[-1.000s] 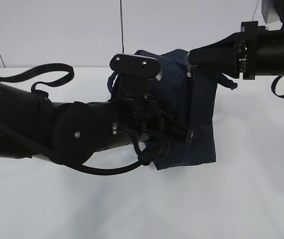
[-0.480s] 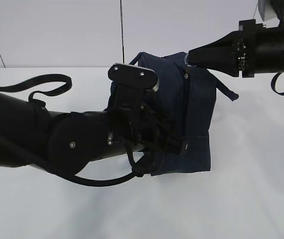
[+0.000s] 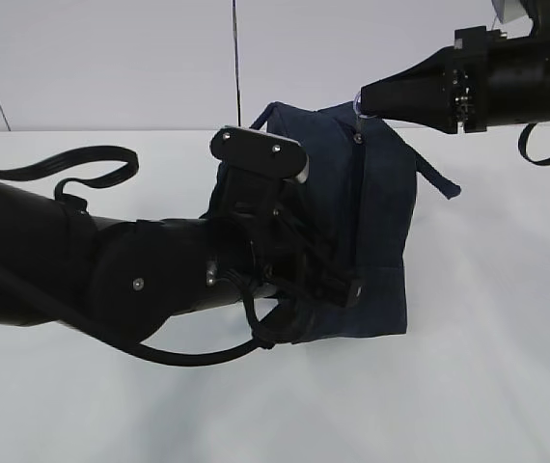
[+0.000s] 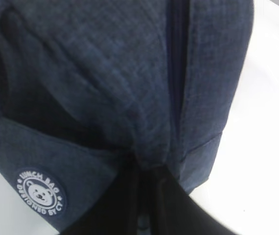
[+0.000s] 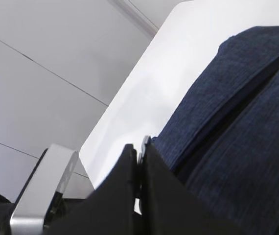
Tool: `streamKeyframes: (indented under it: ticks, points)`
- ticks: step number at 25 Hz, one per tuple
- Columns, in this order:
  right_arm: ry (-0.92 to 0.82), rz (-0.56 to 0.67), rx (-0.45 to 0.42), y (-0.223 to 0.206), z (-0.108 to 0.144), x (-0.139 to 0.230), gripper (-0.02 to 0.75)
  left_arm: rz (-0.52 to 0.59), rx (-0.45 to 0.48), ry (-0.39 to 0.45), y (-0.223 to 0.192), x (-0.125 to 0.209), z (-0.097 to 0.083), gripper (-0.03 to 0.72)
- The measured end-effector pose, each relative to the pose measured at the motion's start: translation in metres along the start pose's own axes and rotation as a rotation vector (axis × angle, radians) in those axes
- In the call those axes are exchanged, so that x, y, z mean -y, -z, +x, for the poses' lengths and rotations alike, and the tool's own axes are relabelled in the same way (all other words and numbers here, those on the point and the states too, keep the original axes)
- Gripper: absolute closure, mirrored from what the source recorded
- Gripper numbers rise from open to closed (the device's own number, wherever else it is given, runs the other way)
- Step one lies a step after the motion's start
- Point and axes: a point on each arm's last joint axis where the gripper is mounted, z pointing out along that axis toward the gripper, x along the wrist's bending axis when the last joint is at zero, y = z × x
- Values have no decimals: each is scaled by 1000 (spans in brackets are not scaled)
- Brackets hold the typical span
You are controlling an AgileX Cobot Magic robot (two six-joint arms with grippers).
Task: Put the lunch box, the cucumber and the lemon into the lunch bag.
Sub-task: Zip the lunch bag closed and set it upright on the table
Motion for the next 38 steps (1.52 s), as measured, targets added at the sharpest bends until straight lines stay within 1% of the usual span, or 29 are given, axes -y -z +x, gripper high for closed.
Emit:
streamKeyframes:
  ticks: [6,17,25,31,38]
  points:
    - [-4,2,-8,-6,-11,-7,731,36,12,-23,0,4,-1,690]
    - [-6,-11,-7,-17,-31,-22,731,73,18,-25,0,7,-1,690]
    - [11,-28,9,-21,-38,-33,731,93,21,-25,0,9,-2,690]
    - [8,-30,9,-28,-51,-43,731,111,24,-25,1,10,-2,690]
    - [13,-20,16,-33,-60,-53,731,133,27,-25,1,12,-2,690]
